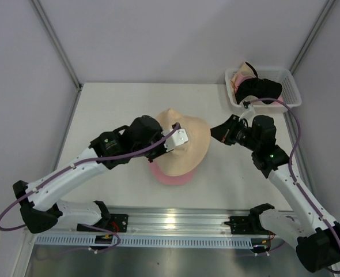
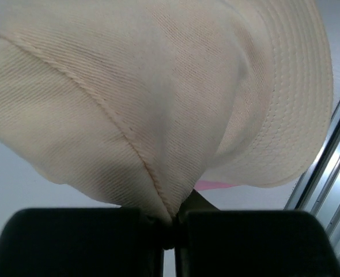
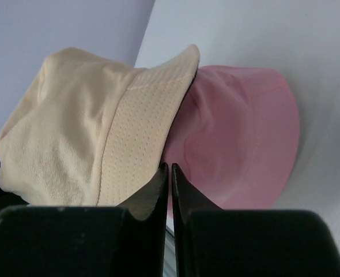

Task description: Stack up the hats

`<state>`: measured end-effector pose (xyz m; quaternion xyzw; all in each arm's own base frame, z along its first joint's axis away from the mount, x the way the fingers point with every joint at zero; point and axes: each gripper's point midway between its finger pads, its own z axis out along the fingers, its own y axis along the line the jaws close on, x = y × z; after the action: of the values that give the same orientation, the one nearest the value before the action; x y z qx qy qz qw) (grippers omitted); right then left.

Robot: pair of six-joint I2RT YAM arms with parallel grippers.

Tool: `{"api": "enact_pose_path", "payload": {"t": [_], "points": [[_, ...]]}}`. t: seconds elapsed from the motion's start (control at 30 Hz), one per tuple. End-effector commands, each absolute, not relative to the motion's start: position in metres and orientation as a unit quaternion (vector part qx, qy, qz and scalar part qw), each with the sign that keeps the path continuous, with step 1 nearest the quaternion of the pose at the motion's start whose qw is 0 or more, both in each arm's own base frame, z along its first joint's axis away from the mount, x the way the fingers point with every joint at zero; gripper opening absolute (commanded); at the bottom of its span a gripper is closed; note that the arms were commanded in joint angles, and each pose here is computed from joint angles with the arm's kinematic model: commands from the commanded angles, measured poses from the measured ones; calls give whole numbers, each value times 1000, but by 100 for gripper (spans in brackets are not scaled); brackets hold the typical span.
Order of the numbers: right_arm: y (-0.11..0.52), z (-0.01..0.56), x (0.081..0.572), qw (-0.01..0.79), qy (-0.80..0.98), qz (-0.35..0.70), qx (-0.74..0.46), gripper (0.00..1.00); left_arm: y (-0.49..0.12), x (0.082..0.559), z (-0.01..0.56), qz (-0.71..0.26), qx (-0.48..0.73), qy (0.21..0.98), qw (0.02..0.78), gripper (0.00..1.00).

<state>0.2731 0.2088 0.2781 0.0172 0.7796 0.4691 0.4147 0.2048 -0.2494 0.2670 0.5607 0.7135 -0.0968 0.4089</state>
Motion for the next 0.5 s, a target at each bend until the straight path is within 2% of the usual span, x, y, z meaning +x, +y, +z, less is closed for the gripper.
{"api": "enact_pose_path", "payload": {"t": [0.0,0.13,0.23,0.27,0.37,0.47], "points": [[189,260,267,408,796,444,55,8,-249,211,276,-71,562,712,415,1],[159,218,266,395,841,360,89,21,-251,211,273,-68,566,713,409,1],[140,199,267,383,859,323,110,23,-253,213,271,-57,564,715,408,3],[138,196,268,379,858,325,117,23,-256,213,270,-54,564,717,407,16],[142,206,275,384,843,352,135,23,-260,215,273,-53,546,732,404,40],[156,229,280,403,813,404,118,32,-263,206,284,-83,525,739,415,50]]}}
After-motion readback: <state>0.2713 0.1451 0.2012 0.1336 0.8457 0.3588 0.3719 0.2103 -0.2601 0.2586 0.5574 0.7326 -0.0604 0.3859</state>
